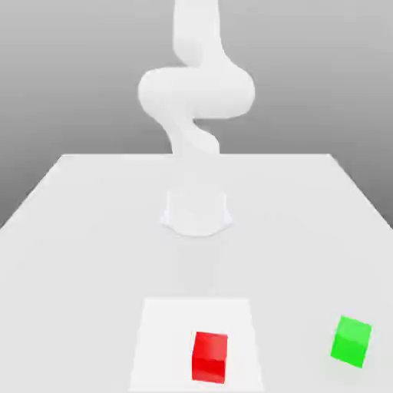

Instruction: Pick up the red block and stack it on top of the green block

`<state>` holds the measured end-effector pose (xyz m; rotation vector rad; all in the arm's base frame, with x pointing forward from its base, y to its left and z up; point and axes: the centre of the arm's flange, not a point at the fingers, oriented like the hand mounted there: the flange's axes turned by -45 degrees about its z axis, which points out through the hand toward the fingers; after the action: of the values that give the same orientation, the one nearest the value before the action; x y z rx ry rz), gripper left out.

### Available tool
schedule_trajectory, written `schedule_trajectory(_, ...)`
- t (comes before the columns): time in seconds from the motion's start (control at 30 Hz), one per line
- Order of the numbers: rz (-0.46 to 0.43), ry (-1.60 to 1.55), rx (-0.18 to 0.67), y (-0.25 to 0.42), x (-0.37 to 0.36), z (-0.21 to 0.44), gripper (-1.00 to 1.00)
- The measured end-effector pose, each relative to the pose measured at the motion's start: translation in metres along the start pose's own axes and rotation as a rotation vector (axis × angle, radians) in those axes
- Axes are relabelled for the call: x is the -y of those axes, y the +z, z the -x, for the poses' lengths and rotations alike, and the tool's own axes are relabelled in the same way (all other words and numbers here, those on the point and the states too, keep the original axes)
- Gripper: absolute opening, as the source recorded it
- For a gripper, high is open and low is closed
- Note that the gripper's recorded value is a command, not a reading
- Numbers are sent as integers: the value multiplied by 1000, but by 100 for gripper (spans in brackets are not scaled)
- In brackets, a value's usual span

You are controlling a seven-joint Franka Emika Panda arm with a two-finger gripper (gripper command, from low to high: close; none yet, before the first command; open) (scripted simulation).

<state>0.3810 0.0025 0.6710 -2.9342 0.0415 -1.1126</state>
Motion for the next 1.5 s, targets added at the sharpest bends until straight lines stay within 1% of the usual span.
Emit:
schedule_trajectory(0.17,15,22,154,105,4,17,0)
schedule_trajectory(0.37,30,49,332,218,8,64,0)
schedule_trajectory(0.6,45,80,540,327,11,150,0)
schedule_trajectory(0.77,53,104,689,386,14,228,0)
schedule_trajectory(0.8,54,107,706,396,14,240,0)
schedule_trajectory(0.93,55,110,722,434,14,277,0)
schedule_trajectory(0.97,55,110,723,442,14,285,-100)
schedule_trajectory(1.2,55,110,722,444,14,287,-100)
schedule_trajectory(1.37,52,103,723,404,17,252,-100)
schedule_trajectory(1.5,-65,-198,724,385,109,243,-100)
